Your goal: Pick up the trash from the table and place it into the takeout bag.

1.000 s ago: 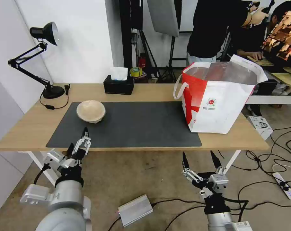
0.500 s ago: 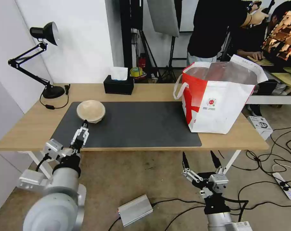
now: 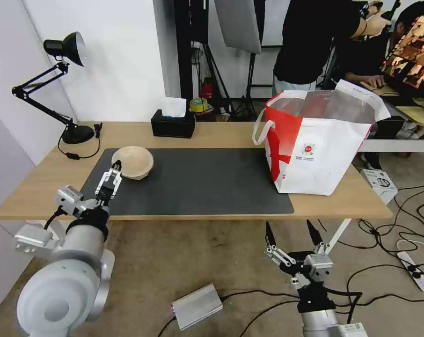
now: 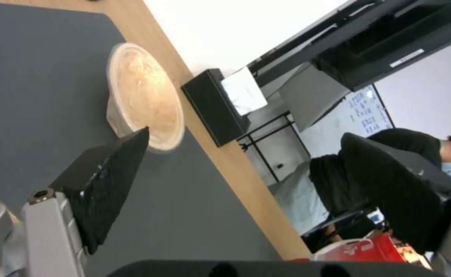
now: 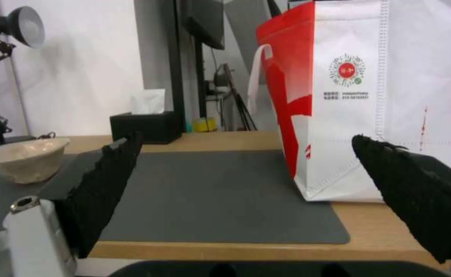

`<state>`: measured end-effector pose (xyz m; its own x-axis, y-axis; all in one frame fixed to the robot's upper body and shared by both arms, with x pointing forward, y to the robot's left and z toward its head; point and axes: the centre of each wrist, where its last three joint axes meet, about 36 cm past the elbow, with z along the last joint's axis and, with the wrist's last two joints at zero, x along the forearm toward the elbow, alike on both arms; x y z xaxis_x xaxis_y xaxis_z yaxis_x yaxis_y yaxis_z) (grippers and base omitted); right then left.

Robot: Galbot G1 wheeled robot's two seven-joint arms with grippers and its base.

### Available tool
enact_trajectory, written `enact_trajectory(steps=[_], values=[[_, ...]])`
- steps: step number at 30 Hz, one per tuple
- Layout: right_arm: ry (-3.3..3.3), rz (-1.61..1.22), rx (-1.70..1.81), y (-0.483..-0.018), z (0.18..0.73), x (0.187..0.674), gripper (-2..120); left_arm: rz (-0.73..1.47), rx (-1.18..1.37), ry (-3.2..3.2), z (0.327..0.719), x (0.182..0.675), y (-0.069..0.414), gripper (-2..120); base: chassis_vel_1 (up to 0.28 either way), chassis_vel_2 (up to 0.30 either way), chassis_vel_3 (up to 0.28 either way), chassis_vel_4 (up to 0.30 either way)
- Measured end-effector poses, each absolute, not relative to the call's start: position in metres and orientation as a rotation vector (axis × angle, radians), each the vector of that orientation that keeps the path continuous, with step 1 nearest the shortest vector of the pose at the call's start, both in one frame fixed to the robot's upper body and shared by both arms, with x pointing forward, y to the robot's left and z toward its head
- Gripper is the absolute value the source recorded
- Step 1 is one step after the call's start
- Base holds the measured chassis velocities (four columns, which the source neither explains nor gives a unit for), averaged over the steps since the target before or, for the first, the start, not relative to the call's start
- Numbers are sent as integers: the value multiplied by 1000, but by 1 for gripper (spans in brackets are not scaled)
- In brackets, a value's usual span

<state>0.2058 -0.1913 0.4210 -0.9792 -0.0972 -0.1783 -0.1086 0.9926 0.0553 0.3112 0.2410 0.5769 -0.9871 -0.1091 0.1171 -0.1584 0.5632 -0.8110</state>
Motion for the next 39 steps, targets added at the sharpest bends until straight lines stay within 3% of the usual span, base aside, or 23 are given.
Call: enact_trajectory(steps=[39], values=[[2960, 96, -154, -191, 421, 206, 100, 1380, 398, -2567, 568, 404, 245, 100, 0, 0, 0, 0]])
